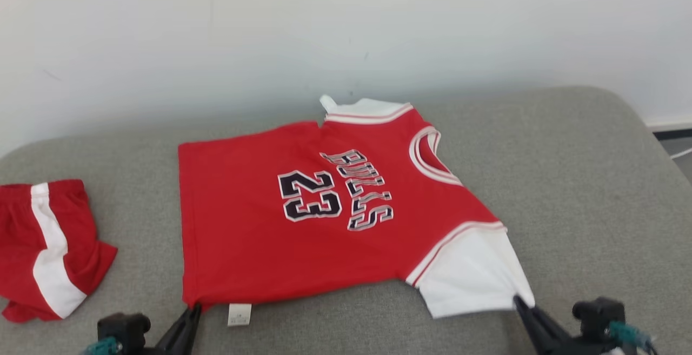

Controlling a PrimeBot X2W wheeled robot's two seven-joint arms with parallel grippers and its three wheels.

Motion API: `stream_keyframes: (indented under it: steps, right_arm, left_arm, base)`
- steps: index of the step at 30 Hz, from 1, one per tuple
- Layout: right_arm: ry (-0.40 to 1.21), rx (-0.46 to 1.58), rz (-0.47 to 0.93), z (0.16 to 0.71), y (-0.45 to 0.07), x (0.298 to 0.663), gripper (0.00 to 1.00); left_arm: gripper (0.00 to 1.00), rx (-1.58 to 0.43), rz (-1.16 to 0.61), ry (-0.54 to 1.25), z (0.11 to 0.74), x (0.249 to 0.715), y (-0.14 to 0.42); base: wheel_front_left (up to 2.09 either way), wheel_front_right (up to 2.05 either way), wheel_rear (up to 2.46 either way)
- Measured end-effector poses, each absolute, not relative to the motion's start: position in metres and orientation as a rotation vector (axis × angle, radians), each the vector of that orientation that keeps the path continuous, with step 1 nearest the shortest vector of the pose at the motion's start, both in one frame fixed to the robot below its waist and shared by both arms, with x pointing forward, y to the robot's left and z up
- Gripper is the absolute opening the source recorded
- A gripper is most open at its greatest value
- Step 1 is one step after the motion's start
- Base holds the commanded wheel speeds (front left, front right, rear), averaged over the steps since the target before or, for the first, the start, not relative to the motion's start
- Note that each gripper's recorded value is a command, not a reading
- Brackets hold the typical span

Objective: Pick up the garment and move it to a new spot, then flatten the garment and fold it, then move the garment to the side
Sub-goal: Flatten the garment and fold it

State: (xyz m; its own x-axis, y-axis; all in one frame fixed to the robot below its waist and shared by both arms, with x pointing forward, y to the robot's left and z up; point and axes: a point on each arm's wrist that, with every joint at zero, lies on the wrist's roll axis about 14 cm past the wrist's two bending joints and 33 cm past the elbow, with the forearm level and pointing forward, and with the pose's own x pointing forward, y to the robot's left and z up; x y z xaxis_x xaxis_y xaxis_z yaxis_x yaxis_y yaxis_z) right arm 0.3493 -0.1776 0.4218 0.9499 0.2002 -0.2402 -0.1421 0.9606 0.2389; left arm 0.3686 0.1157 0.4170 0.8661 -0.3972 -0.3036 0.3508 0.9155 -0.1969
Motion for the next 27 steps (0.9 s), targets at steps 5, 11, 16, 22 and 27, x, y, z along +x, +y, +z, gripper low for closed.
stream_keyframes:
  steps: [5,11,16,22,27]
  right_arm:
    - [0.303,0.227,0.170,0.408,-0.174,0.318,0.00]
    - [0.334,0.248,0.141,0.397,-0.173,0.297,0.00]
    - [0.377,0.244,0.145,0.388,-0.169,0.287,0.00]
    - [0.412,0.236,0.134,0.381,-0.170,0.282,0.00]
    - [0.468,0.236,0.134,0.372,-0.166,0.276,0.00]
  left_arm:
    - [0.00,-0.100,-0.366,0.342,0.415,0.350,0.120]
    - [0.00,-0.071,-0.321,0.357,0.407,0.330,0.132]
    - [0.00,-0.078,-0.285,0.390,0.395,0.311,0.141]
    - [0.00,-0.086,-0.279,0.413,0.388,0.303,0.138]
    - [0.00,-0.073,-0.274,0.407,0.388,0.305,0.139]
  base:
    - [0.00,0.00,0.00]
    - [0.00,0.00,0.00]
    - [0.00,0.00,0.00]
    - [0.00,0.00,0.00]
    - [0.00,0.00,0.00]
